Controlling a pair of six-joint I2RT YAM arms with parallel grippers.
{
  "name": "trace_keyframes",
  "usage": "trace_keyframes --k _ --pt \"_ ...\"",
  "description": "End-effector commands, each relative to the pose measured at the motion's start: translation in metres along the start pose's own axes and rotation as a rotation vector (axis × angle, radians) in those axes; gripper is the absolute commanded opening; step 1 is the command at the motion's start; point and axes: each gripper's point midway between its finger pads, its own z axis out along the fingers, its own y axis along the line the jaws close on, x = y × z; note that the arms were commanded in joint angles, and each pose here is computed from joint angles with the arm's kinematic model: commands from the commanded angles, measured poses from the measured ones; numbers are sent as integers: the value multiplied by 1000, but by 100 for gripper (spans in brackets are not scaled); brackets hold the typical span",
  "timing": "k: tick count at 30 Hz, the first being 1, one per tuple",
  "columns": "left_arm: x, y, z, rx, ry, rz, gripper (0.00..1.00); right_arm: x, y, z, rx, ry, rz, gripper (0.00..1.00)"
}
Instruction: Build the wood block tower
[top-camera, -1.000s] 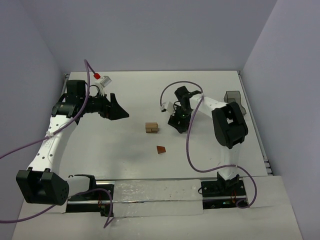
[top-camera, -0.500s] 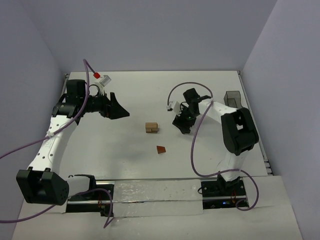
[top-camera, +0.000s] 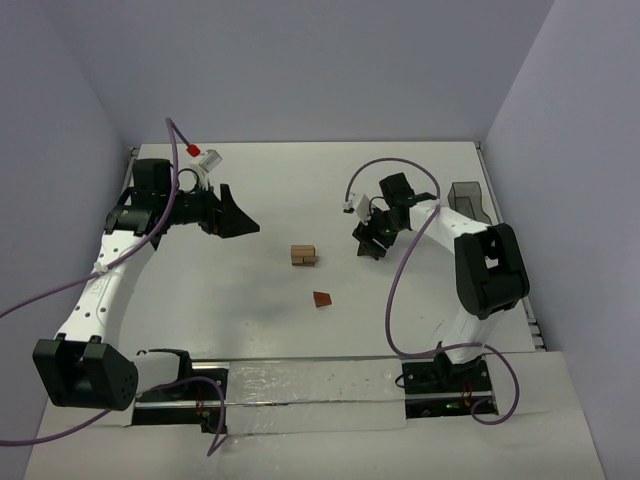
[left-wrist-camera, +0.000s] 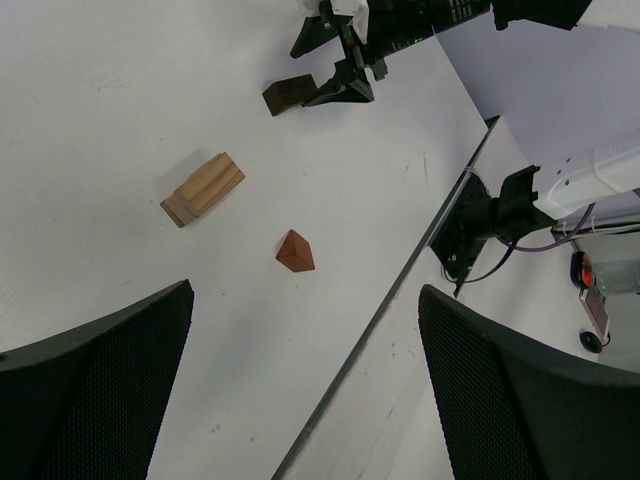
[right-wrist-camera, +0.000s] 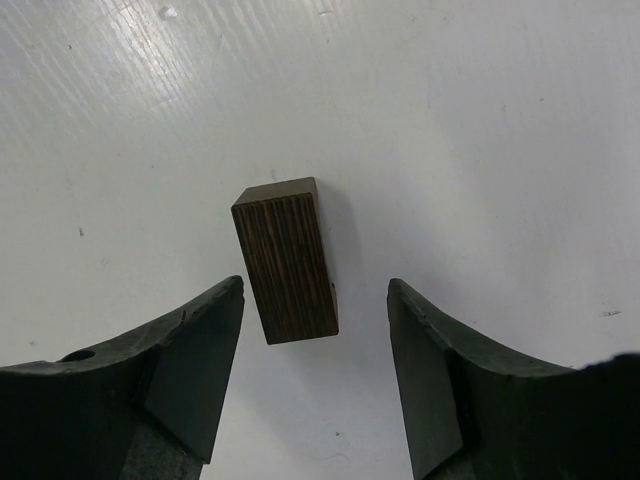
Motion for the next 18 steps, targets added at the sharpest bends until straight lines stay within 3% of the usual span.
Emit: trace_keyframes --k 1,10,18 --pt "-9 -6 -2 28 -35 42 99 -9 -4 -8 29 -43 -30 65" --pt "-9 -6 -1 34 -36 37 99 0 -3 -3 24 -13 -41 63" --pt "-9 -6 -2 29 -36 41 99 2 -4 -1 18 -5 -50 46"
